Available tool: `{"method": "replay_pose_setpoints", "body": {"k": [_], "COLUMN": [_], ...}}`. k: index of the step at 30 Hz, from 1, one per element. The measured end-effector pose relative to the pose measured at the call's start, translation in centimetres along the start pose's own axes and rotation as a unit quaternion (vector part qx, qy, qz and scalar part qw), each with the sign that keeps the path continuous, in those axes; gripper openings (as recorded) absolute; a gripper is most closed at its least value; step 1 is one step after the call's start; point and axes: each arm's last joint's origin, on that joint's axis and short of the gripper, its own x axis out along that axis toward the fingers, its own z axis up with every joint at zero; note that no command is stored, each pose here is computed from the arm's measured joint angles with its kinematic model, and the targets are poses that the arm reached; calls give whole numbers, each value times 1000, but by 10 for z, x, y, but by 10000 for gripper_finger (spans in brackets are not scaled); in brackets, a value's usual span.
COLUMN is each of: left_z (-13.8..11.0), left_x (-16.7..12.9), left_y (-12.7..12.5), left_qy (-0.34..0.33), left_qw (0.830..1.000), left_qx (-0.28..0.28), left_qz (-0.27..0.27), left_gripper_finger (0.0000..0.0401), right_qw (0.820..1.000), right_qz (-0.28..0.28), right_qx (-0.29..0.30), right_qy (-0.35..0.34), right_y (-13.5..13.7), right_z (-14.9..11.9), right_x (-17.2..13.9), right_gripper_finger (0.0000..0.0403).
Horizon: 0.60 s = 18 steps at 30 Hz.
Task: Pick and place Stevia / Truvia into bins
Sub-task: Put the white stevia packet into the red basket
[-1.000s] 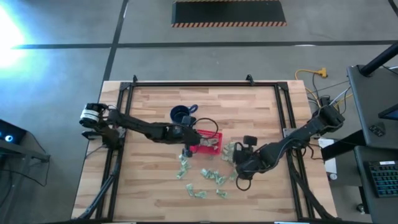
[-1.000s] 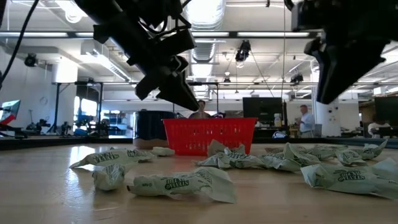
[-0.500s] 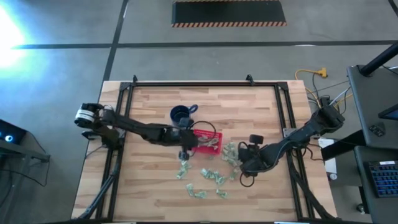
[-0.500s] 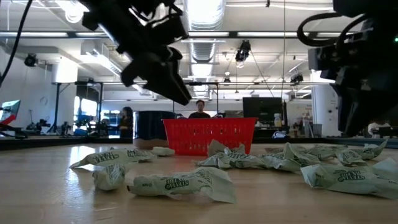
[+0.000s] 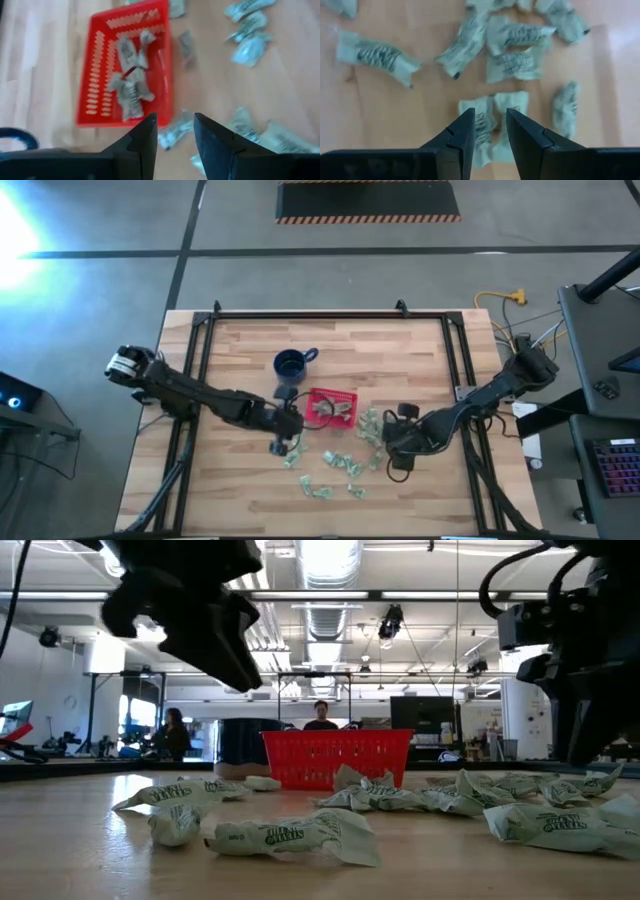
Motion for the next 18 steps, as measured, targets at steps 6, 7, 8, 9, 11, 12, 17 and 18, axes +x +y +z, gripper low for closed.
{"method": "replay_pose_setpoints", "body": {"k": [6, 7, 8, 9, 11, 12, 17, 18], "left_z": [-1, -1, -1, -1, -1, -1, -1, -1], "left_x": [-4, -5, -5, -5, -6, -6, -6, -6], "left_y": [-17, -18, -19, -20, -21, -21, -21, -22], "left_qy": [-1, -2, -2, -3, -3, -3, -3, -3], "left_qw": [1000, 1000, 999, 999, 999, 999, 1000, 1000], "left_qx": [22, 24, 25, 26, 27, 27, 16, 17], "left_qz": [-18, -19, -20, -21, -21, -22, -22, -22], "left_gripper_finger": [112, 112, 112, 112, 112, 112, 112, 112], "right_qw": [1000, 1000, 999, 999, 999, 999, 999, 999], "right_qz": [21, 24, 26, 27, 28, 26, 19, 19], "right_qx": [13, 14, 13, 12, 14, 17, 22, 22], "right_qy": [8, 9, 16, 21, 24, 26, 35, 36], "right_y": [-1, -1, -1, -1, -1, -1, -2, -1], "right_z": [-3, -4, -5, -6, -7, -8, -11, -11], "right_x": [1, 2, 2, 3, 5, 5, 10, 10], "right_gripper_finger": [109, 111, 112, 113, 114, 114, 109, 107]}}
